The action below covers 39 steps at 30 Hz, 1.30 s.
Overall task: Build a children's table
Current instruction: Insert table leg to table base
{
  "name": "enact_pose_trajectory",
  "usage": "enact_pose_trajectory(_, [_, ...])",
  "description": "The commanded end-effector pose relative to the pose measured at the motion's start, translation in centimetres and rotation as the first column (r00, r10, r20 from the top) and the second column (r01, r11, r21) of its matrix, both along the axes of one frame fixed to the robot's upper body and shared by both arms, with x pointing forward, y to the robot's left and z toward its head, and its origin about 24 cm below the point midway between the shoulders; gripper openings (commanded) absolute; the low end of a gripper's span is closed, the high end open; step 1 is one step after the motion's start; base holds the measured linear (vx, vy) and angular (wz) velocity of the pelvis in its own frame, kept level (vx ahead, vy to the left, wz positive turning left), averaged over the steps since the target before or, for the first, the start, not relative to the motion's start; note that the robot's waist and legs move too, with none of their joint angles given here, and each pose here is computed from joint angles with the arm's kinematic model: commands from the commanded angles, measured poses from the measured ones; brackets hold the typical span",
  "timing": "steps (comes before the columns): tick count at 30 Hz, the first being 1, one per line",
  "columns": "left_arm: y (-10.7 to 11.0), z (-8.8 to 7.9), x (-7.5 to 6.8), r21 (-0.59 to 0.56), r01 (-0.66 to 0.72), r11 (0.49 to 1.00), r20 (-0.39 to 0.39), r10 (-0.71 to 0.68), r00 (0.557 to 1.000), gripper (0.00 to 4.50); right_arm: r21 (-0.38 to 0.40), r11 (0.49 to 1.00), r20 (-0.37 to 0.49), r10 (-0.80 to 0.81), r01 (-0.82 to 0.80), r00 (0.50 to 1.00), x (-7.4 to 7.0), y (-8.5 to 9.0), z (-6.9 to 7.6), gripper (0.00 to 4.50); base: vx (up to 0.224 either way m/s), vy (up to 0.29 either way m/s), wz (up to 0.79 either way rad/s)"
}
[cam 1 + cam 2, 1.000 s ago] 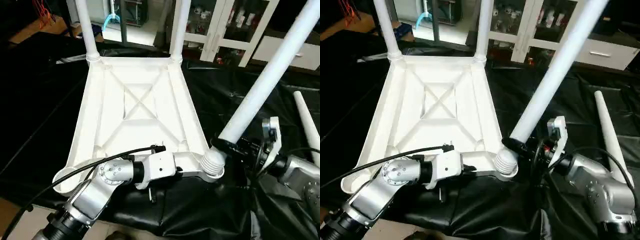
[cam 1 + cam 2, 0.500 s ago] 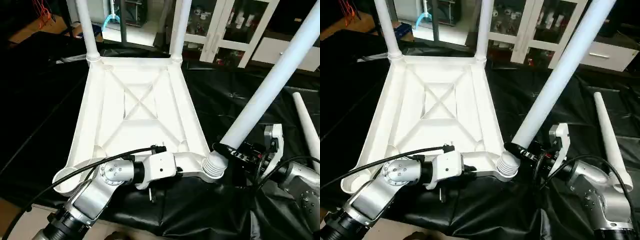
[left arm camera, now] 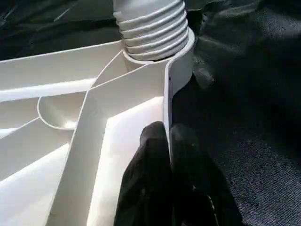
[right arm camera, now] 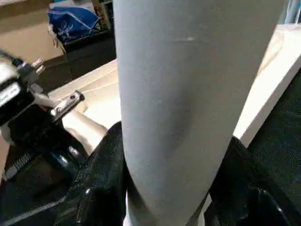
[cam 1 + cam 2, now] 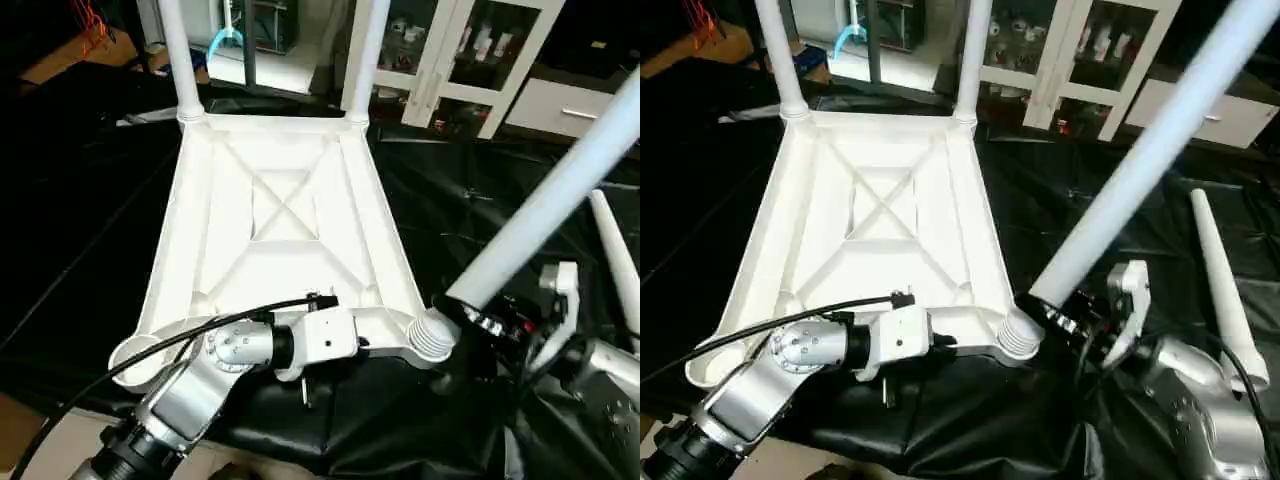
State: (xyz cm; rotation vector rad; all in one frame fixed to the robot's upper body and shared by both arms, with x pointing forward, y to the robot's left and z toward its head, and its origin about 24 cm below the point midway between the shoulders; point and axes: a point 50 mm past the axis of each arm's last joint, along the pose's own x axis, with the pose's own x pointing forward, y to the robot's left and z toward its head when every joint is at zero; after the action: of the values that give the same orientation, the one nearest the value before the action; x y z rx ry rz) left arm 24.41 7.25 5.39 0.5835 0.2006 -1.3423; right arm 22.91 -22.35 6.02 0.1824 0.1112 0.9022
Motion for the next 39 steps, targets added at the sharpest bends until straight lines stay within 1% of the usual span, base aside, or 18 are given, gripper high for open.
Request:
enact_pose_trajectory(1, [0.2,-1.2,-0.4,0.013,-0.007,1.0,-0.056,0.008,0.998,0.0,-0.105,0.994,-0.085,-0.034,0.025,0.996,-1.1,-1.1,-1.9,1.84,0.0,0.0,0.0])
enact_pose_trajectory(6, [0.2,-1.2,-0.4,0.013,-0.008,1.0,-0.056,0.009,0.998,0.0,-0.118,0.993,-0.082,-0.01,0.001,0.997,-1.7,-1.1,-2.3,1.84,0.0,0.0,0.0])
enact_pose_trajectory(10, [0.1,-1.2,-0.4,0.014,-0.007,1.0,-0.056,0.008,0.998,0.0,-0.164,0.983,-0.088,0.065,-0.079,0.994,-2.4,-1.2,-3.2,1.84,0.0,0.0,0.0])
enact_pose_trajectory(19, [0.1,-1.2,-0.3,0.015,-0.009,1.0,-0.056,0.01,0.998,0.0,-0.206,0.953,-0.113,0.201,-0.221,0.973,-2.9,-0.7,-3.8,1.84,0.0,0.0,0.0])
enact_pose_trajectory(26, [0.1,-1.2,-0.3,0.015,-0.013,1.0,-0.055,0.013,0.998,0.0,-0.192,0.93,-0.185,0.28,-0.314,0.942,-3.2,-0.5,-4.3,1.84,0.0,0.0,0.0])
enact_pose_trajectory(31, [0.0,-1.2,-0.3,0.015,-0.011,1.0,-0.056,0.012,0.998,0.0,-0.166,0.924,-0.198,0.309,-0.343,0.93,-3.3,-0.4,-4.4,1.84,0.0,0.0,0.0])
enact_pose_trajectory(34, [0.0,-1.2,-0.3,0.014,-0.01,1.0,-0.055,0.011,0.998,0.0,-0.154,0.909,-0.213,0.351,-0.386,0.912,-3.5,-0.3,-4.5,1.84,0.0,0.0,0.0])
enact_pose_trajectory(36, [0.0,-1.2,-0.3,0.015,-0.01,1.0,-0.055,0.011,0.998,0.0,-0.138,0.892,-0.241,0.392,-0.431,0.888,-3.7,-0.1,-4.6,1.84,0.0,0.0,0.0])
enact_pose_trajectory(39, [0.0,-1.2,-0.3,0.015,-0.011,1.0,-0.055,0.011,0.998,0.0,-0.125,0.881,-0.255,0.415,-0.456,0.873,-3.8,-0.1,-4.7,1.84,0.0,0.0,0.0])
